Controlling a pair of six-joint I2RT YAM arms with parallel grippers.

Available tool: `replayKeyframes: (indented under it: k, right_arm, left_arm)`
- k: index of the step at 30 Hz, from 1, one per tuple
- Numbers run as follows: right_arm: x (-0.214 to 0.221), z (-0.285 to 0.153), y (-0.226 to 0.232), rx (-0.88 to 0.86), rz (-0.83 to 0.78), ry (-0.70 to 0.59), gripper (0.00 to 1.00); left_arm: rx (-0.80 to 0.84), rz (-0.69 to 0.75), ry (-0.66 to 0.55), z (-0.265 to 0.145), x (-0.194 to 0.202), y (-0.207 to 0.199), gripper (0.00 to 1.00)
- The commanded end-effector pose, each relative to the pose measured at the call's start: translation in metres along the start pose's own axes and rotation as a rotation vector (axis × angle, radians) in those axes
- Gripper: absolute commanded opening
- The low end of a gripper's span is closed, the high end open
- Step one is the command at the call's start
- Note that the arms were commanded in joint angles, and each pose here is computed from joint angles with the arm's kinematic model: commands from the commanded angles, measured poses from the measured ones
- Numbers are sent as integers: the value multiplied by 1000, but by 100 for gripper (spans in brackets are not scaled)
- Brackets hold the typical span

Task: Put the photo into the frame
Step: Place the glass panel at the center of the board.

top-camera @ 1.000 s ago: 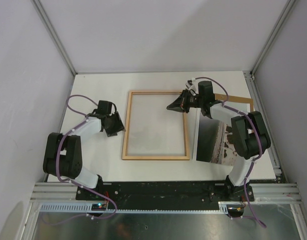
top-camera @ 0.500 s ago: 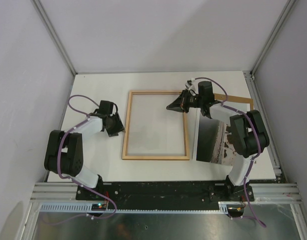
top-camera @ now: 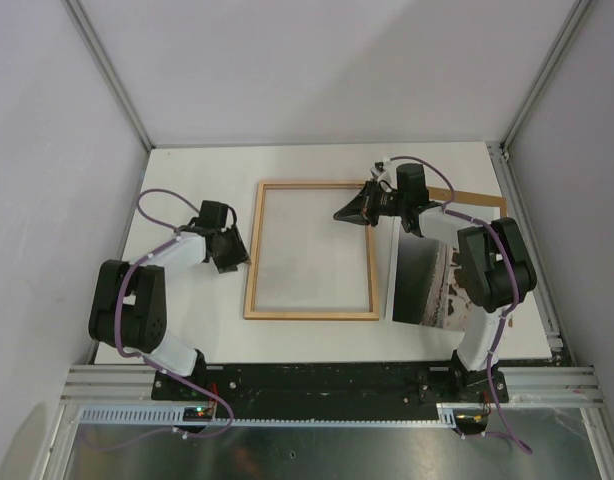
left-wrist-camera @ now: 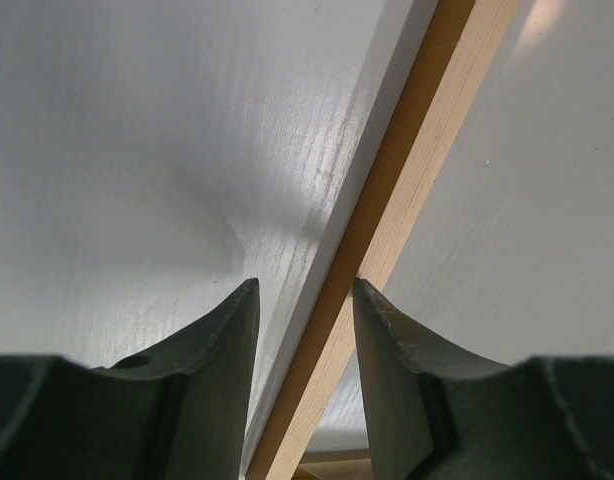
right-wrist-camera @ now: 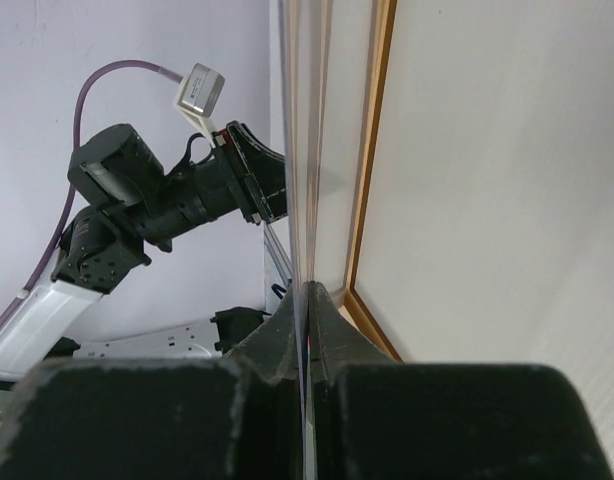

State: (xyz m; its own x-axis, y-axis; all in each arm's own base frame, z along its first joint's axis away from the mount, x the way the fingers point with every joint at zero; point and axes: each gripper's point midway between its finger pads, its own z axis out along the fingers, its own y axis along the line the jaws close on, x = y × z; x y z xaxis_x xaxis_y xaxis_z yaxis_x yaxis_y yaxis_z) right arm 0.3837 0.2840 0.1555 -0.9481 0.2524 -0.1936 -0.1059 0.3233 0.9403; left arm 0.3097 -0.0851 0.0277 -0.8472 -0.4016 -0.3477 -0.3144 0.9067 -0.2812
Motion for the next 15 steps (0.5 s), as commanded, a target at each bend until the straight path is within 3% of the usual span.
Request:
replayKeyframes:
  k: [1,15]
  right_arm:
    - [0,0,8,-39,-30,11,0]
    - [0,6,-2,-46,-10,23,0]
  left_arm:
    - [-55,7,4,5,1,8,46]
    - [-55,15,13,6,4,7,46]
